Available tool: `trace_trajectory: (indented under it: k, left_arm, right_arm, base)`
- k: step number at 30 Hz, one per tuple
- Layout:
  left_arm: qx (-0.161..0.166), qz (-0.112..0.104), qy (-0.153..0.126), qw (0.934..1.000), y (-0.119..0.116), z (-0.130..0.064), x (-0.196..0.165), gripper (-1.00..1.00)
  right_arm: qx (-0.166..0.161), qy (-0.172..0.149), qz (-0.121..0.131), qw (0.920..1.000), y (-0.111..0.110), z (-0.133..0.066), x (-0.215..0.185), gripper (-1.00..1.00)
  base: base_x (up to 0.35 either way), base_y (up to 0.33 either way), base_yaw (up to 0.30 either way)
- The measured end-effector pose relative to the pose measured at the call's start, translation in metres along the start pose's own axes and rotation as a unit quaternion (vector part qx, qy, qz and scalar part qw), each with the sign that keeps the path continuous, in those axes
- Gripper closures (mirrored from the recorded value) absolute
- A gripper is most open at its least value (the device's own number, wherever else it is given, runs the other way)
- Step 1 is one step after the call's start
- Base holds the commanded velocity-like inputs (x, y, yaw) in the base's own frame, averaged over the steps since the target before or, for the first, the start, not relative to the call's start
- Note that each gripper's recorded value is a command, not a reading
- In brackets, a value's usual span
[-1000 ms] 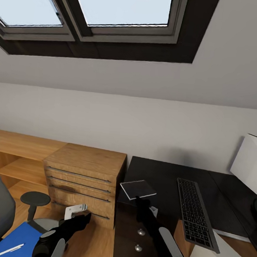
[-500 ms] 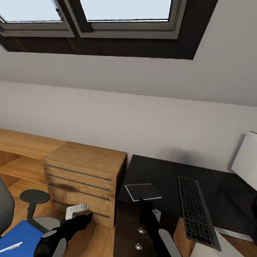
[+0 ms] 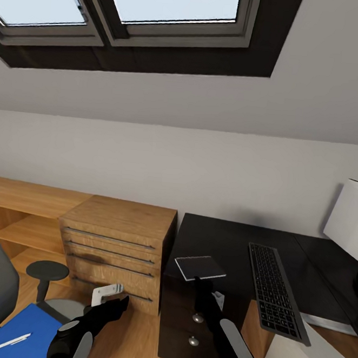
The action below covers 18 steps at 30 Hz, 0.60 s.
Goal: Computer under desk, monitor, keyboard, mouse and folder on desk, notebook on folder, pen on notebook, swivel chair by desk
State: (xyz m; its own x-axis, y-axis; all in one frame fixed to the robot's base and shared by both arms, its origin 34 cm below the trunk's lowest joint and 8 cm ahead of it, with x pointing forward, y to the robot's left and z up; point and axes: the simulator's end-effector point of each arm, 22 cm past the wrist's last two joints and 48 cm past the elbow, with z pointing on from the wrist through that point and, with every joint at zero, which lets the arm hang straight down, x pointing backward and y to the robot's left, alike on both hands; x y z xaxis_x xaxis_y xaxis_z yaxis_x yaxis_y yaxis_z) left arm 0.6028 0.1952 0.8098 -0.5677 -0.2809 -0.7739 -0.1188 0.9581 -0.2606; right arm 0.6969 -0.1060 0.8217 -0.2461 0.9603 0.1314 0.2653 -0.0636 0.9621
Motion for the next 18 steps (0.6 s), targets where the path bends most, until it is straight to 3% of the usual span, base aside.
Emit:
trace_trajectory:
  k: [18]
  left_arm:
    - [0.000, 0.000, 0.001, 1.0000, 0.005, 0.010, 0.015, -1.00]
  right_arm:
    - [-0.001, 0.002, -0.003, 1.0000, -0.017, 0.004, 0.000, 1.00]
  base:
    - [0.000, 0.000, 0.000]
